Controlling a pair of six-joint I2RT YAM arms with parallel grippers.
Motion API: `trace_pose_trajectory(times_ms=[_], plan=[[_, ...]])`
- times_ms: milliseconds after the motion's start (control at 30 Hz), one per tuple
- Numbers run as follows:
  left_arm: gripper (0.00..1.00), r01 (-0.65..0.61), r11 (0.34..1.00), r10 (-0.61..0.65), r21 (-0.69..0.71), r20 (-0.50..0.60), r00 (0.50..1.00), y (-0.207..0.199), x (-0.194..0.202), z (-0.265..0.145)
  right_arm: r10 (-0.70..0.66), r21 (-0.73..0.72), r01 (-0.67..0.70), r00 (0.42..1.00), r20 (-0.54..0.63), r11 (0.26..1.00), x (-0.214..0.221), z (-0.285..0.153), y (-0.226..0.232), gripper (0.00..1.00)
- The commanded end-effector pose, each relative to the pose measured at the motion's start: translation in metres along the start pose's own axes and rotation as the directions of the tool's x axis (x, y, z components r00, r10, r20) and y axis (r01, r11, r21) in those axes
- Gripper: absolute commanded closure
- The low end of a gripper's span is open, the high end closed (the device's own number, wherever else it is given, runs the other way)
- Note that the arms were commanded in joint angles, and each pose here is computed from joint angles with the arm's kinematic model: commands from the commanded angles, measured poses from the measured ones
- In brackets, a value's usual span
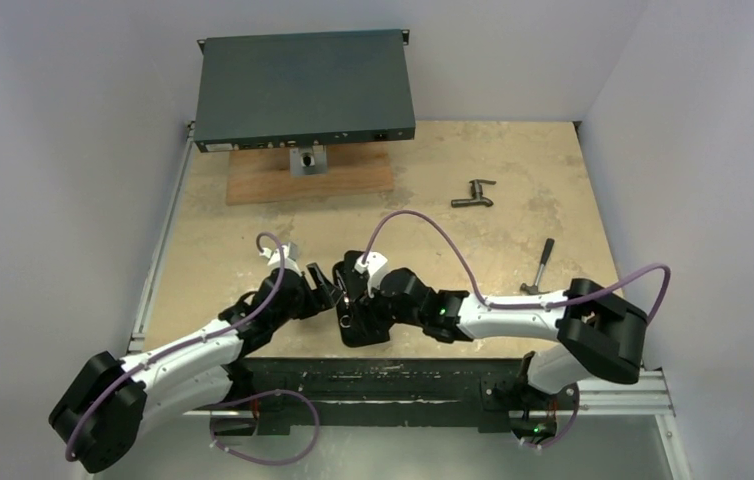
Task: Sort the hair-cutting tools
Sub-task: Adjust the hairdressing tool bag at the center of the board, then close the hairdressing tool bag at the center of the board.
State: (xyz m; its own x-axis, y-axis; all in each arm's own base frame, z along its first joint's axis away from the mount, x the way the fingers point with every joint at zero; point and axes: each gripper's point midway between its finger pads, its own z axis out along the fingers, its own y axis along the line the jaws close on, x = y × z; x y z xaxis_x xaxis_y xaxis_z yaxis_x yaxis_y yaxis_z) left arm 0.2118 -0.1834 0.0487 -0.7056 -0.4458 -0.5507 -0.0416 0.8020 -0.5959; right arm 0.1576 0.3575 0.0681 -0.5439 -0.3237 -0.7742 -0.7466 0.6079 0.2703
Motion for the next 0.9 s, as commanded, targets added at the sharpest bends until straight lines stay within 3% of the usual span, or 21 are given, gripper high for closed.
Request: trace_pose_trajectory(times_ms=[0, 333, 533, 733, 867], plan=[[0.3, 0.045, 0.999, -0.046, 0.014, 0.07, 0.996, -0.005, -0.017, 0.004, -0.012, -0.038, 0.017, 0.993, 0.121, 0.999, -0.036, -0.021, 0.013, 0.4], [0.3, 0.071, 0.997, -0.072, 0.022, 0.048, 0.996, -0.009, -0.017, 0.014, 0.141, 0.087, -0.174, 0.944, 0.298, 0.981, -0.051, -0.059, -0.024, 0.41], [0.31, 0.068, 0.998, -0.069, 0.014, 0.034, 0.997, -0.007, -0.015, 0.017, 0.249, 0.131, -0.332, 0.87, 0.426, 0.934, -0.06, -0.095, -0.069, 0.41], [0.32, 0.066, 0.998, -0.066, 0.012, 0.019, 0.998, -0.007, -0.012, 0.021, 0.307, 0.279, -0.495, 0.8, 0.515, 0.823, -0.05, -0.123, -0.121, 0.4], [0.33, 0.068, 0.998, -0.068, 0.013, 0.011, 0.998, -0.007, -0.011, 0.022, 0.387, 0.357, -0.585, 0.781, 0.49, 0.728, -0.023, -0.119, -0.146, 0.43]])
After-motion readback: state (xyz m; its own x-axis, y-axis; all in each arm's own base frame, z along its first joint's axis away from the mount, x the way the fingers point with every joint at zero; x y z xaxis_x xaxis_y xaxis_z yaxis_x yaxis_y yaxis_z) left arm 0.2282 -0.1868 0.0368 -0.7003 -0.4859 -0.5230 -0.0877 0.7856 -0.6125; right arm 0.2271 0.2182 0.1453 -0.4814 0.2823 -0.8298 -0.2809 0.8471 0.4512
